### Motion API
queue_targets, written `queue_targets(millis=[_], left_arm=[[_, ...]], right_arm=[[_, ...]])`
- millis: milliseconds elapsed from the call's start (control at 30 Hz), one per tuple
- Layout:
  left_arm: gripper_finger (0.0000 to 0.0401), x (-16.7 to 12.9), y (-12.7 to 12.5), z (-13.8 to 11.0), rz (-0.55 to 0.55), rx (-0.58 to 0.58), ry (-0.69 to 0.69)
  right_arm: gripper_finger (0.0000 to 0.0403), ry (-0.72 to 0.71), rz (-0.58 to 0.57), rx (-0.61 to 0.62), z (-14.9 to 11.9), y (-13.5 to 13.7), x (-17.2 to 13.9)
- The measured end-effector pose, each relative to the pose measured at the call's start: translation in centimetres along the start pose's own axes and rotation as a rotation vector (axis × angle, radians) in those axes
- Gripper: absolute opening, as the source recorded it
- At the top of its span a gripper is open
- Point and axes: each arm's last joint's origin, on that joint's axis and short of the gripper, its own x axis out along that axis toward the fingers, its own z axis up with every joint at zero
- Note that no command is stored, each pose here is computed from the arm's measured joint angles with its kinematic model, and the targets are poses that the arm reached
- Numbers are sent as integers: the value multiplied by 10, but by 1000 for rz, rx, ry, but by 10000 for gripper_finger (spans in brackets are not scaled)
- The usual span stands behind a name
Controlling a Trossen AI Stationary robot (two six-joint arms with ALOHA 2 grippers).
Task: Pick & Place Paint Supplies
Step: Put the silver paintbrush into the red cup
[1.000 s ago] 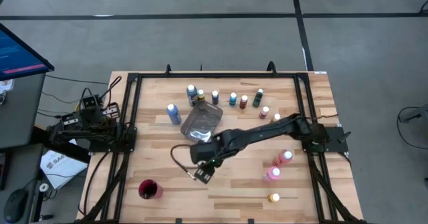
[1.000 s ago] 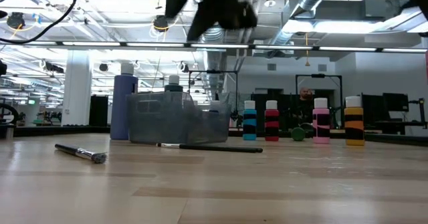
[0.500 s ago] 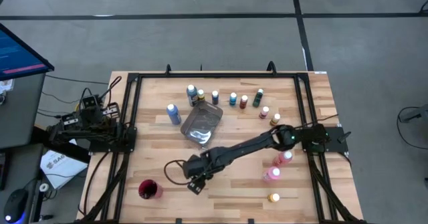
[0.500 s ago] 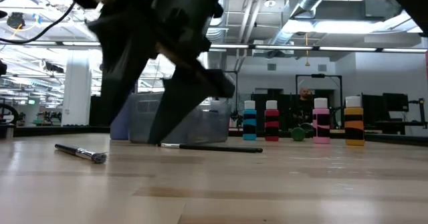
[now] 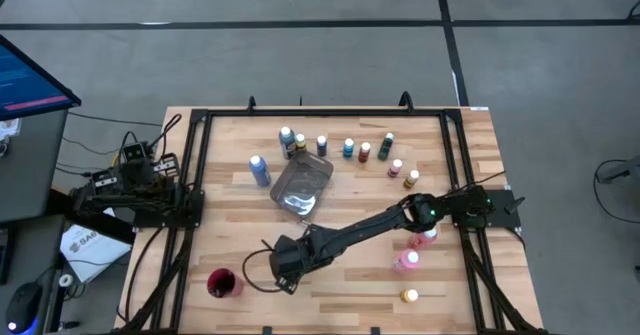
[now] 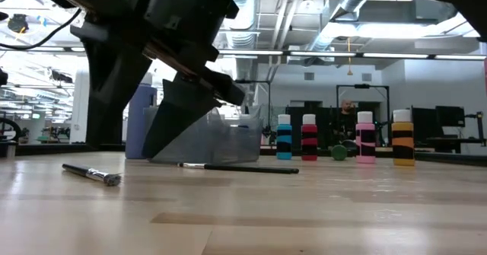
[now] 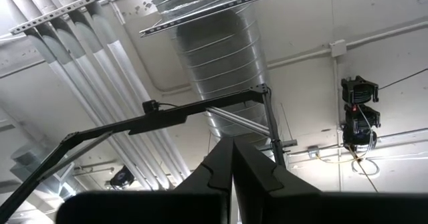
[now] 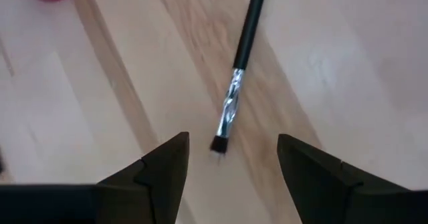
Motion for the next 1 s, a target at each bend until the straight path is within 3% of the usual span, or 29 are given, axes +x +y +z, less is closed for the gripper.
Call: queue_targets(millis=[333, 600, 700, 1000], left_arm=[[3, 0, 0, 0, 0, 0, 0], [3, 0, 0, 0, 0, 0, 0], [3, 0, 0, 0, 0, 0, 0], [3, 0, 0, 0, 0, 0, 0]], right_arm=[[223, -104, -54, -44, -12, 11, 11], [216, -55, -116, -21, -27, 9, 32], [182, -36, -149, -8, -28, 5, 31], [14, 24, -166, -38, -31, 0, 32]])
